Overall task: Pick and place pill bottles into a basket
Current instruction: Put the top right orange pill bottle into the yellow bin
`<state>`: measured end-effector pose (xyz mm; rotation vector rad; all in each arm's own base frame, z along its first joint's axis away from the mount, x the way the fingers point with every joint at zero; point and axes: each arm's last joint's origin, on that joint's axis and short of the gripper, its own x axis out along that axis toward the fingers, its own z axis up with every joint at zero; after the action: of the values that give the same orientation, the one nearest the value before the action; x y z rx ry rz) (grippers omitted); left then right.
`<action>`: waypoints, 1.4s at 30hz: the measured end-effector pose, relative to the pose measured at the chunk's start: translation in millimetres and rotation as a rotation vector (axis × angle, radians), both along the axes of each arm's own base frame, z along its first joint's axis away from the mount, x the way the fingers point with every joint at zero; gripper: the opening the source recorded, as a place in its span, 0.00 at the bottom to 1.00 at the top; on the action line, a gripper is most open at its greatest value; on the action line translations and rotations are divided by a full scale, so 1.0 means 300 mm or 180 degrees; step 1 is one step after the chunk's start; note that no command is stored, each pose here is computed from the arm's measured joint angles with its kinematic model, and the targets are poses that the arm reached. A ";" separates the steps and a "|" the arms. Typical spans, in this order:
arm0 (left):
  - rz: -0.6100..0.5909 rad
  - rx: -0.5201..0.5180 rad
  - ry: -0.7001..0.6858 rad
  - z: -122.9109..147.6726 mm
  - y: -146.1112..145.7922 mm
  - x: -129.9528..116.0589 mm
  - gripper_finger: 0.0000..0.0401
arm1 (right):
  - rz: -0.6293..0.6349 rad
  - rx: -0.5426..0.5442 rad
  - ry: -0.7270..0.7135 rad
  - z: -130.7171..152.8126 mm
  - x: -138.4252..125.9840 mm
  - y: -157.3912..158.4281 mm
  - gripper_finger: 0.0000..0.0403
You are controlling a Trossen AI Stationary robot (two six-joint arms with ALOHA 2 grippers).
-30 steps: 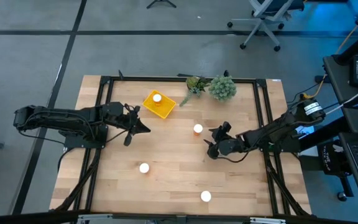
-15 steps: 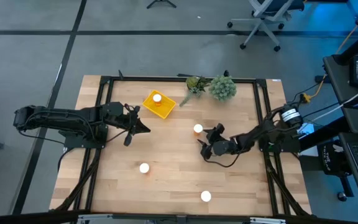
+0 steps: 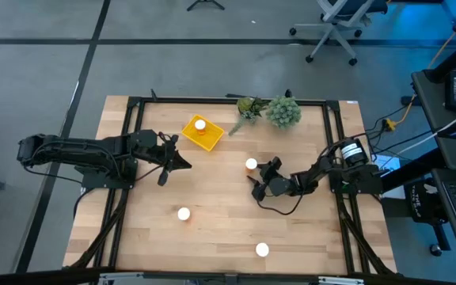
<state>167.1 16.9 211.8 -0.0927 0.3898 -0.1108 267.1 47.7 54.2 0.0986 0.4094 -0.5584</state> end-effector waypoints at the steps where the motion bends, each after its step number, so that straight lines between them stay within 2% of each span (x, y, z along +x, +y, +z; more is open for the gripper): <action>1: 0.0000 0.0000 0.0000 0.000 0.000 0.000 0.01 | -0.0005 0.0005 -0.0020 -0.001 0.001 -0.002 0.71; 12: 0.0001 0.0001 0.0000 0.000 0.000 0.000 0.01 | -0.0026 -0.0144 -0.0086 0.010 0.015 -0.031 0.71; 18: 0.0001 0.0001 0.0000 0.000 0.000 0.000 0.02 | 0.0191 -0.0036 -0.0083 0.013 0.027 -0.052 0.71; 25: 0.0002 0.0001 0.0000 0.000 0.000 0.000 0.01 | 0.0166 -0.0043 -0.0077 0.013 0.028 -0.061 0.71; 29: 0.0002 0.0001 0.0000 0.000 0.000 0.000 0.01 | 0.0165 -0.0037 -0.0081 0.013 0.028 -0.061 0.66; 38: 0.0002 0.0001 0.0000 0.000 0.000 0.000 0.01 | 0.0168 -0.0039 -0.0081 0.013 0.029 -0.061 0.49; 42: 0.0001 0.0001 0.0000 0.000 0.000 0.000 0.01 | 0.0170 -0.0044 -0.0079 0.013 0.029 -0.061 0.46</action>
<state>167.1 16.9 211.8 -0.0925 0.3898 -0.1105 275.9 29.4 58.2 0.0812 0.3829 -0.5067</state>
